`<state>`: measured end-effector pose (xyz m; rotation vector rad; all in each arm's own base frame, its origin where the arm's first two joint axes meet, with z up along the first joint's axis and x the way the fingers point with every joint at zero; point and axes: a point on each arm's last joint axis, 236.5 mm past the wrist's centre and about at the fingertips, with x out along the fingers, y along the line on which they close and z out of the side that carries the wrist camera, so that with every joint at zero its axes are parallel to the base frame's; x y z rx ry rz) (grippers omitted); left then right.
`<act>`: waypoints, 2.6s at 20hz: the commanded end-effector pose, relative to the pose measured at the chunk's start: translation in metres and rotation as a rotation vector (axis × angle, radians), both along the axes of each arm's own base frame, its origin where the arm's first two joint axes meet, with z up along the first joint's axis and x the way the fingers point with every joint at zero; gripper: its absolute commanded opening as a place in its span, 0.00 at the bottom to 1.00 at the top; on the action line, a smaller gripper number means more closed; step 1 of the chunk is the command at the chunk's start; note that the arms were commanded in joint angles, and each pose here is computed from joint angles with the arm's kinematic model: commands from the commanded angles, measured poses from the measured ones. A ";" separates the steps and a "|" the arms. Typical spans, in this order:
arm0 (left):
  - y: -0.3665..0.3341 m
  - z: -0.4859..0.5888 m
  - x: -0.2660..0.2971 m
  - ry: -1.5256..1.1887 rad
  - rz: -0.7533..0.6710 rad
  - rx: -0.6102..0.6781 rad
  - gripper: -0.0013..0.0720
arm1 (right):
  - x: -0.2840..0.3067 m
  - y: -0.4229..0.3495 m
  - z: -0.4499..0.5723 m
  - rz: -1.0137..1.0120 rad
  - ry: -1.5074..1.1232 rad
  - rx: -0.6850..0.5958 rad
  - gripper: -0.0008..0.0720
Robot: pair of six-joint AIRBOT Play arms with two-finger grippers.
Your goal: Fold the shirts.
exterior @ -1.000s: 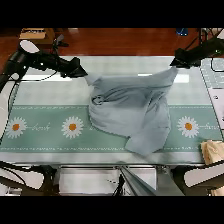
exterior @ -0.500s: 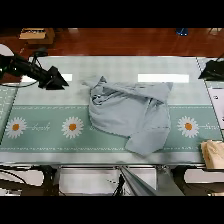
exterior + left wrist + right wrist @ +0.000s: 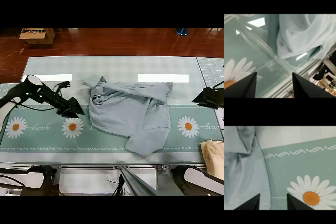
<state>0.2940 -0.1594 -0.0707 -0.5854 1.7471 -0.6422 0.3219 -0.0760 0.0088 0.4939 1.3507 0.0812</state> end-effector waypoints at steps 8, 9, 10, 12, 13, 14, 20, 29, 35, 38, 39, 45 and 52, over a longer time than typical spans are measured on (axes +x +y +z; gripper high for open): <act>-0.060 -0.031 -0.015 -0.015 -0.061 -0.006 0.73 | -0.014 0.010 -0.014 -0.002 -0.005 0.018 0.61; -0.065 -0.032 -0.014 -0.002 -0.043 -0.024 0.67 | -0.013 0.010 -0.012 -0.003 -0.011 0.018 0.61; -0.071 -0.033 -0.011 0.008 -0.019 -0.044 0.50 | -0.013 0.011 -0.010 -0.004 -0.020 0.018 0.61; -0.077 -0.035 -0.009 0.023 0.004 -0.065 0.25 | -0.012 0.012 -0.005 -0.005 -0.036 0.017 0.61; -0.077 -0.035 -0.010 0.019 -0.005 -0.068 0.11 | -0.012 0.012 -0.003 -0.004 -0.041 0.009 0.61; -0.077 -0.034 -0.011 0.005 -0.023 -0.076 0.05 | -0.015 0.009 -0.003 -0.001 -0.035 -0.008 0.61; -0.077 -0.025 -0.016 -0.002 -0.061 -0.102 0.04 | -0.076 0.029 -0.056 -0.088 0.147 0.153 0.75; -0.078 -0.005 -0.012 -0.069 -0.073 -0.115 0.04 | -0.085 0.088 -0.106 -0.260 0.120 0.371 0.73; -0.081 0.006 0.001 -0.129 -0.087 -0.131 0.04 | -0.085 0.101 -0.123 -0.247 0.114 0.329 0.65; -0.085 0.022 0.017 -0.182 -0.091 -0.148 0.04 | -0.060 0.126 -0.118 -0.195 0.043 0.319 0.13; -0.085 0.032 0.025 -0.217 -0.088 -0.152 0.04 | -0.052 0.132 -0.109 -0.159 0.018 0.329 0.06; -0.063 0.215 0.076 -0.698 -0.073 -0.205 0.04 | 0.028 0.123 0.085 0.096 -0.471 0.235 0.06; -0.031 0.519 -0.013 -1.495 -0.017 -0.214 0.04 | -0.019 0.116 0.431 0.026 -1.328 -0.105 0.06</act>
